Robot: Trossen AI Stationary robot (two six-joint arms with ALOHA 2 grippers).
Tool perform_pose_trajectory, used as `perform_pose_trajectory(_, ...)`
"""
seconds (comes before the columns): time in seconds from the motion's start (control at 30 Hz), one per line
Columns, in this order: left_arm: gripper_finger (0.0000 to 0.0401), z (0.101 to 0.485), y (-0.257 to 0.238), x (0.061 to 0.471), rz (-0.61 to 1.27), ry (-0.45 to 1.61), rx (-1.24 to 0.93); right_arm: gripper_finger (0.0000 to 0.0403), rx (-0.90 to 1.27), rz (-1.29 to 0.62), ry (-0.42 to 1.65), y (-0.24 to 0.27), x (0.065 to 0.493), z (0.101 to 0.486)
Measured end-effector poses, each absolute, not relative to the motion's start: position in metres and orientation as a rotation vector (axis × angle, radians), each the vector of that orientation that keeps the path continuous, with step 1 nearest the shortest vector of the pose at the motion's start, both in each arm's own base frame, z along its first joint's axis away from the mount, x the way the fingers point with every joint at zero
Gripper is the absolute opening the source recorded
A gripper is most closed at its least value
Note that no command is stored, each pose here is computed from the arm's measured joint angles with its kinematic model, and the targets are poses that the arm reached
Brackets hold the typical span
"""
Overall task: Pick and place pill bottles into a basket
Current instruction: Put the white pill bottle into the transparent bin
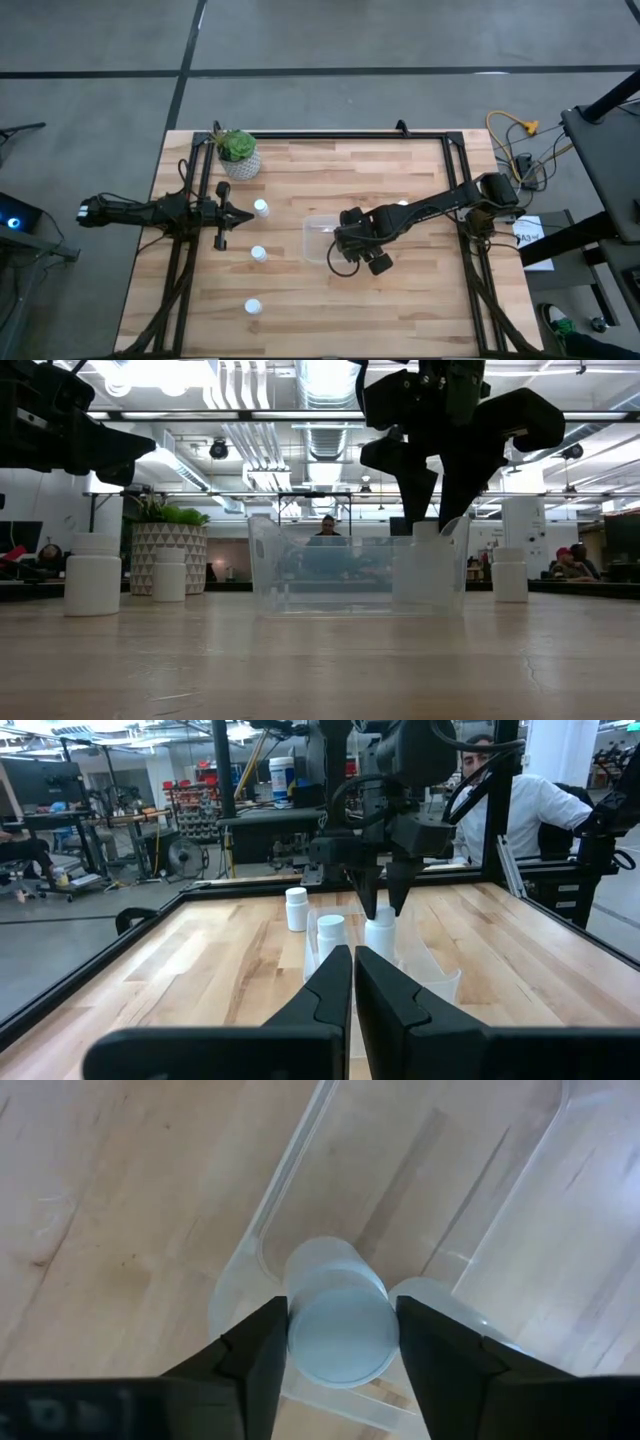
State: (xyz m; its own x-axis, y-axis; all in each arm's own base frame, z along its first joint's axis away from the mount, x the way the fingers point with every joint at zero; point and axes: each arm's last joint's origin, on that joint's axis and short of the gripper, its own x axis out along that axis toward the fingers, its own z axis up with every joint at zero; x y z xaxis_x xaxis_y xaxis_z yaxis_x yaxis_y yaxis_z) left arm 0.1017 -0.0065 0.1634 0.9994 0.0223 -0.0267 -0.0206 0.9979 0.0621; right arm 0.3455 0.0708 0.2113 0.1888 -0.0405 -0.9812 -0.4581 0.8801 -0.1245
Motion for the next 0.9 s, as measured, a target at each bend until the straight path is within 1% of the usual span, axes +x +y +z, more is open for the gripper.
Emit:
perform_pose_trajectory(0.17, 0.0000, 0.1634, -0.0065, 0.1017, 0.021, 0.027, 0.062, 0.0169, -0.440, 0.308, 1.360, 0.0708, 0.3455, 0.2113)
perform_pose_trajectory(0.5, 0.0000, 0.1633, -0.0065, 0.1017, 0.022, 0.028, 0.062, 0.0187, -0.440, 0.308, 1.359, 0.0708, 0.3456, 0.2113)
perform_pose_trajectory(0.9, 0.0000, 0.1633, -0.0065, 0.1017, 0.022, 0.028, 0.062, 0.0187, -0.440, 0.306, 1.349, 0.0705, 0.3436, 0.2167)
